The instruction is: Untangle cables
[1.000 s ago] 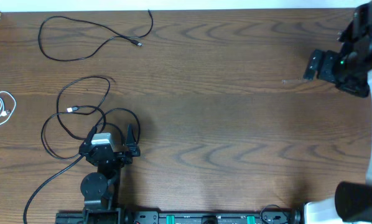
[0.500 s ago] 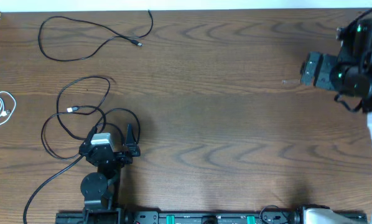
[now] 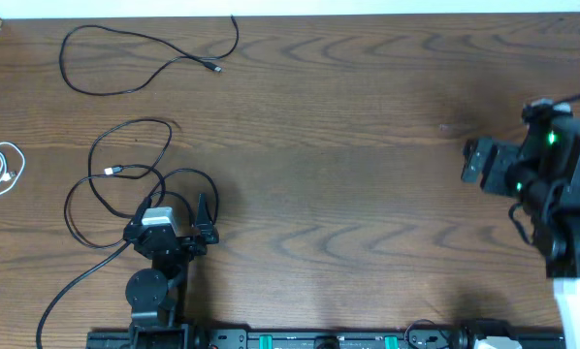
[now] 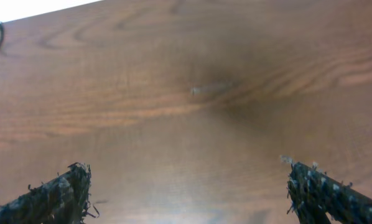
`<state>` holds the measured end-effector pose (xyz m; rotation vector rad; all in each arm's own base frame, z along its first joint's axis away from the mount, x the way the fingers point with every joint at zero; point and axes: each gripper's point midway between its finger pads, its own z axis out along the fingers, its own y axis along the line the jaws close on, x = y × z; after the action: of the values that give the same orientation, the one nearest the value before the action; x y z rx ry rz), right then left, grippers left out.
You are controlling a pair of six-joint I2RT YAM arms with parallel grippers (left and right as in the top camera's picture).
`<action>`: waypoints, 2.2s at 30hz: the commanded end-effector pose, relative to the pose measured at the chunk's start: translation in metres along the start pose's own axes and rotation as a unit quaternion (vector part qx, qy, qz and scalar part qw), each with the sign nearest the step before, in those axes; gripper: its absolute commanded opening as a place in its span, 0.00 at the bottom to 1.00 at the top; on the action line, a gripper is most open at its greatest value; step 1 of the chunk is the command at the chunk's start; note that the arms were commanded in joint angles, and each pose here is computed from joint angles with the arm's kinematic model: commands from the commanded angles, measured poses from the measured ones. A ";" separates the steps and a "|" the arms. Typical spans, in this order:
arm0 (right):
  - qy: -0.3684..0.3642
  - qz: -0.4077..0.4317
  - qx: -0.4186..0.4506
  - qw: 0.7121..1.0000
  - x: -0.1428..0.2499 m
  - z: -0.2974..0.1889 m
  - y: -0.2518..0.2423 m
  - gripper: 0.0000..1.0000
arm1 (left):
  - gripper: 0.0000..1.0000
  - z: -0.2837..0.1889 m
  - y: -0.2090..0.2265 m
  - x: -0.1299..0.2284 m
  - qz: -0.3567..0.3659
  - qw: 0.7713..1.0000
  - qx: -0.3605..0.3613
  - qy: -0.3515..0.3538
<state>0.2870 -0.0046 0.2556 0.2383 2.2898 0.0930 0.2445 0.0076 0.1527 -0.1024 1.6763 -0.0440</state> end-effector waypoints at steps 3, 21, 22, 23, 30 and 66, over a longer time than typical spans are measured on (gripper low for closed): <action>-0.054 -0.009 -0.030 0.998 0.019 -0.002 0.004 0.99 | 0.98 0.001 0.003 0.016 0.000 1.000 -0.006 0.023; -0.192 -0.028 -0.078 0.978 0.069 0.027 0.003 0.99 | 0.98 0.001 0.003 0.016 0.000 1.000 -0.006 0.023; -0.209 -0.032 -0.080 0.974 0.069 0.025 0.003 0.99 | 0.98 0.001 0.003 0.016 0.000 1.000 -0.006 0.023; -0.219 -0.033 -0.081 0.972 0.069 0.024 0.003 0.99 | 0.98 0.001 0.003 0.016 0.000 1.000 -0.006 0.023; -0.289 -0.038 -0.097 0.952 0.079 0.024 0.004 0.99 | 0.98 0.001 0.003 0.016 0.000 1.000 -0.006 0.023; -0.318 -0.087 -0.055 0.943 0.101 0.035 -0.011 0.99 | 0.98 0.001 0.003 0.016 0.000 1.000 -0.006 0.023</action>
<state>0.2460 0.0137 0.1572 -0.0231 1.6455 0.0883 0.2445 0.0077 0.1527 -0.1046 1.6762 -0.0454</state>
